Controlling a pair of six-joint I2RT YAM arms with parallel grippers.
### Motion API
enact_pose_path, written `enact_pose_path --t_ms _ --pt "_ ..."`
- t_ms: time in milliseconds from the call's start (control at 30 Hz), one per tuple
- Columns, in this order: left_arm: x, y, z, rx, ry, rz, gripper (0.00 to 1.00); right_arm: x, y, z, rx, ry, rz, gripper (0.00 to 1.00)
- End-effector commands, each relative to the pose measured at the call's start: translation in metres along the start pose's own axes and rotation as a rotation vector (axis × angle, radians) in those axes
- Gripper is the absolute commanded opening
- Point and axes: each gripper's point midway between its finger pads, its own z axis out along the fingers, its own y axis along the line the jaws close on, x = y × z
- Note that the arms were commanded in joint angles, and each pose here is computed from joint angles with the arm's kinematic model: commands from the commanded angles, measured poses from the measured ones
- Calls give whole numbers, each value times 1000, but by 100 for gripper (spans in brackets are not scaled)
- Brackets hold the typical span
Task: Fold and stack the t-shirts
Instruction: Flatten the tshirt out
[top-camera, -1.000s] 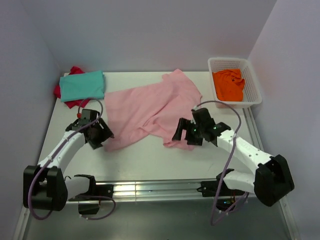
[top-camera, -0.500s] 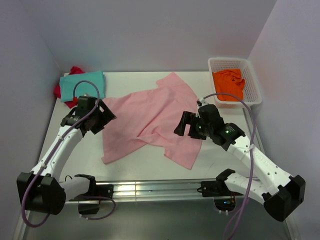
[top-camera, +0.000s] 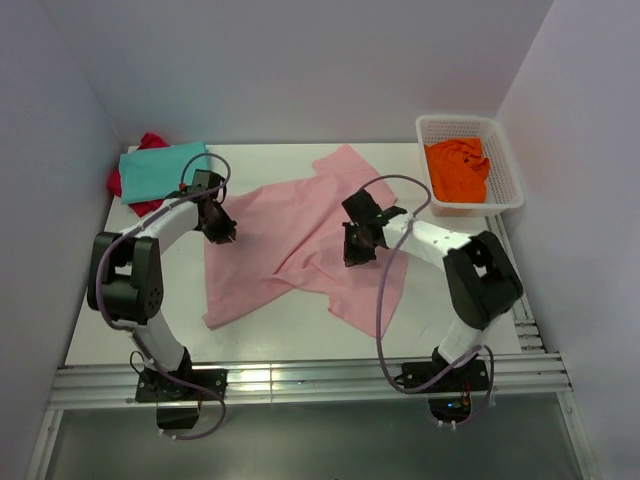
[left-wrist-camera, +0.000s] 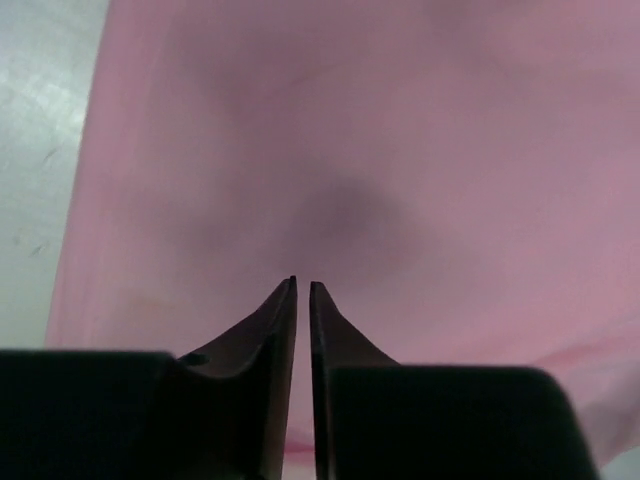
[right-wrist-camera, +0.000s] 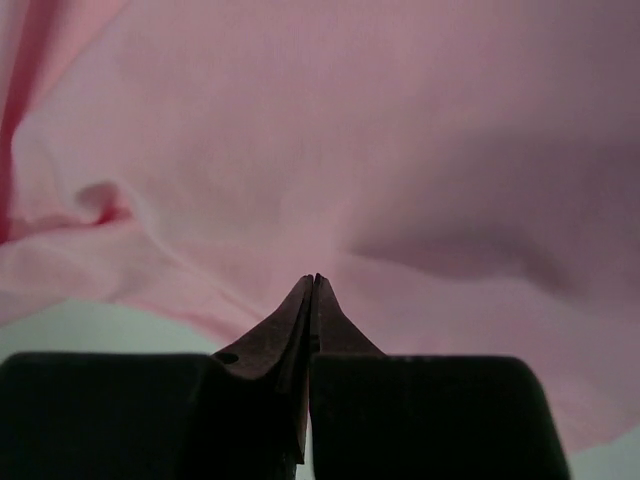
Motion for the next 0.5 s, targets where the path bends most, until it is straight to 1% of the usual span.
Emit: enact_pose_path --t_ms 0,33,67,133,167,233,267,333,367,400,467 --pt "-29 -30 8 48 -51 17 15 -26 5 14 10 -39 -39 0" --pt "-29 -31 12 39 -43 19 6 -27 4 17 13 -30 -35 0" --pt "-37 -36 13 35 -54 22 4 -25 2 20 18 -20 -30 0" --pt "-35 -34 27 7 -29 42 1 -20 -3 22 23 -11 -18 0" --pt "-43 -39 27 8 -44 59 0 -12 -10 23 36 -1 -13 0" --pt "-42 -37 39 -12 -28 78 1 -2 -20 22 59 11 -5 0" --pt "-48 -41 39 -10 -39 88 0 13 -32 25 83 41 -1 0" --pt "-49 -38 51 -35 -33 118 0 23 -42 21 100 41 8 0" --pt "-54 -43 52 -29 -40 128 0 38 -52 23 124 67 11 0" --pt "-52 -39 62 -50 -26 142 0 41 -55 20 124 60 15 0" --pt "-57 -44 67 -50 -27 153 0 57 -67 21 143 82 23 0"
